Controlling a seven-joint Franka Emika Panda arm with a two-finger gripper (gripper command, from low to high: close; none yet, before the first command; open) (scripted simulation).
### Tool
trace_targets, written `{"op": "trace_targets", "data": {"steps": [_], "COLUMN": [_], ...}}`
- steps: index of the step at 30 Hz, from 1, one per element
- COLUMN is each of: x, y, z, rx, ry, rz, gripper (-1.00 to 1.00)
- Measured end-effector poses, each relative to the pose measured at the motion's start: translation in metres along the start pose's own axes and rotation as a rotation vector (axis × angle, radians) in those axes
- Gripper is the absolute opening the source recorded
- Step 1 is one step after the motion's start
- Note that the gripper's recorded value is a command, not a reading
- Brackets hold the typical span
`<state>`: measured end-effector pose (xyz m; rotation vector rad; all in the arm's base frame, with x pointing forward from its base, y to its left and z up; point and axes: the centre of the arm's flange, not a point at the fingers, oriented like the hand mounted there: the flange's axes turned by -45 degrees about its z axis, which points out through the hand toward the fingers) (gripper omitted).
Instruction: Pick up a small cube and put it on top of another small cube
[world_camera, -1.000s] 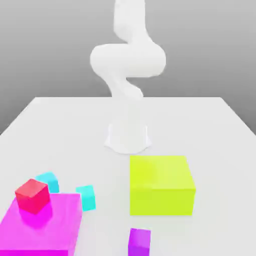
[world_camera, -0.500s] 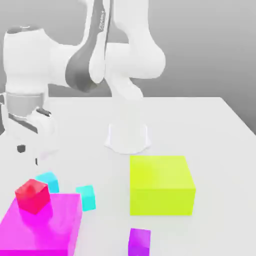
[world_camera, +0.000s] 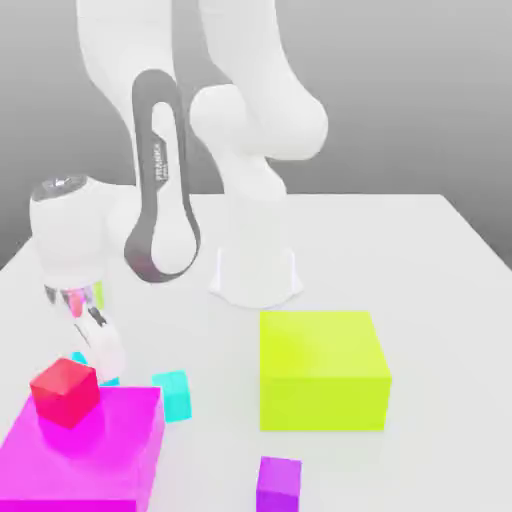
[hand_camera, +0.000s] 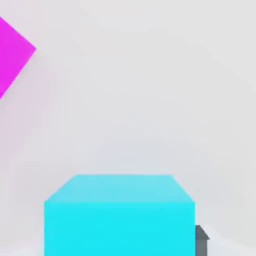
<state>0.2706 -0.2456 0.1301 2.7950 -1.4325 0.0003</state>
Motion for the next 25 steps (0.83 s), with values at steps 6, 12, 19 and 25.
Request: {"op": "trace_targets", "data": {"steps": [6,12,19,25], "x": [0.002,-0.026,-0.065,-0.070], "y": [0.000,-0.063,-0.120,-0.125], "z": [-0.043,-0.090,-0.090,-0.056], "rx": [0.001,0.007,0.001,0.001], "ry": [0.000,-0.002,0.000,0.001], "rz": [-0.001,-0.065,-0.117,-0.133], "gripper": [-1.00,-1.00,-1.00,1.00]}}
